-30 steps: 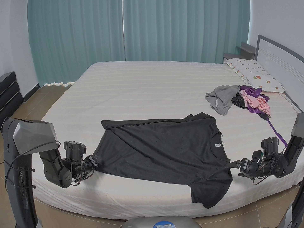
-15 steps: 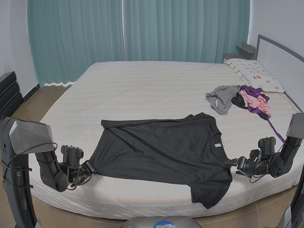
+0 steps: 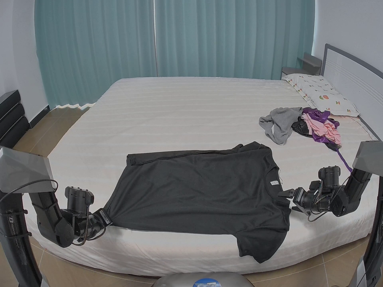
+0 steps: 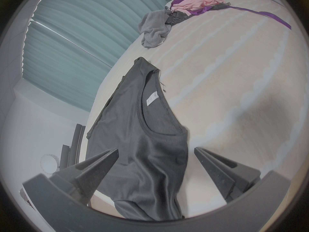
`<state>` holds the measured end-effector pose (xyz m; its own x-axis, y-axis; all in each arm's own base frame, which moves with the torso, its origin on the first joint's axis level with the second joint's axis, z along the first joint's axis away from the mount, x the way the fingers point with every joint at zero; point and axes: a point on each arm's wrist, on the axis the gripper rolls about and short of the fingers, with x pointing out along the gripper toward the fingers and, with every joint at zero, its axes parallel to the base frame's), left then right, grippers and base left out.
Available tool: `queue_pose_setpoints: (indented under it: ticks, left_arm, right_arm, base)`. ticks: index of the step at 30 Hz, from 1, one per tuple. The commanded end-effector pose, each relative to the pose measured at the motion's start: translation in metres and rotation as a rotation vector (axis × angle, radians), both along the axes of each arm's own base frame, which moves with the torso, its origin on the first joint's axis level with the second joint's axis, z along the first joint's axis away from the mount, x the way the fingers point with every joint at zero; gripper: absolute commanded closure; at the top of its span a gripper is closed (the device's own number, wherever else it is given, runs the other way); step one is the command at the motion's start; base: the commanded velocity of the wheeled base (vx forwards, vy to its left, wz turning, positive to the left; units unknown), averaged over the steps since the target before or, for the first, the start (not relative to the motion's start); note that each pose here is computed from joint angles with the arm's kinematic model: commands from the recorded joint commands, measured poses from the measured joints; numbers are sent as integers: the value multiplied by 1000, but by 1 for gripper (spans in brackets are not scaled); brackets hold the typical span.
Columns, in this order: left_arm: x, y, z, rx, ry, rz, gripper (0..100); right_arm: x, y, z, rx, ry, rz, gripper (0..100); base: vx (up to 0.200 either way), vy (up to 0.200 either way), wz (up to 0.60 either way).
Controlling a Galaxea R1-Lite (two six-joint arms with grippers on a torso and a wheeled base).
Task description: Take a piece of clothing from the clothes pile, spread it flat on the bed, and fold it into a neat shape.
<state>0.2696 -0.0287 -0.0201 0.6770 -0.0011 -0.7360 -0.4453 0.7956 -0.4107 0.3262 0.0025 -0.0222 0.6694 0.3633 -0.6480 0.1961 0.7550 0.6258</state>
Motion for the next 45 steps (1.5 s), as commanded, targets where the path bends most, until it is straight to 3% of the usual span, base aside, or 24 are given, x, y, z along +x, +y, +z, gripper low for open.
queue_pose_setpoints:
  ticks: [1,17,18,28,40,45]
  left_arm:
    - [-7,2,5,15,4,-11,100]
    - [-17,4,3,44,35,-45,100]
    - [-17,4,3,45,37,-47,100]
    - [-23,3,1,49,63,-61,100]
    - [-26,0,-1,59,87,-100,100]
    - [-25,-1,-3,56,92,-103,100]
  right_arm:
    - [12,7,-8,-9,-4,17,0]
    - [17,17,-9,-56,47,26,0]
    - [17,17,-9,-56,46,24,100]
    - [30,6,0,-73,-9,-27,100]
    - [60,15,13,-70,-111,-9,100]
    - [66,16,6,-70,-110,-7,100]
  base:
    - [0,0,0]
    - [0,0,0]
    - [0,0,0]
    - [0,0,0]
    - [0,0,0]
    - [0,0,0]
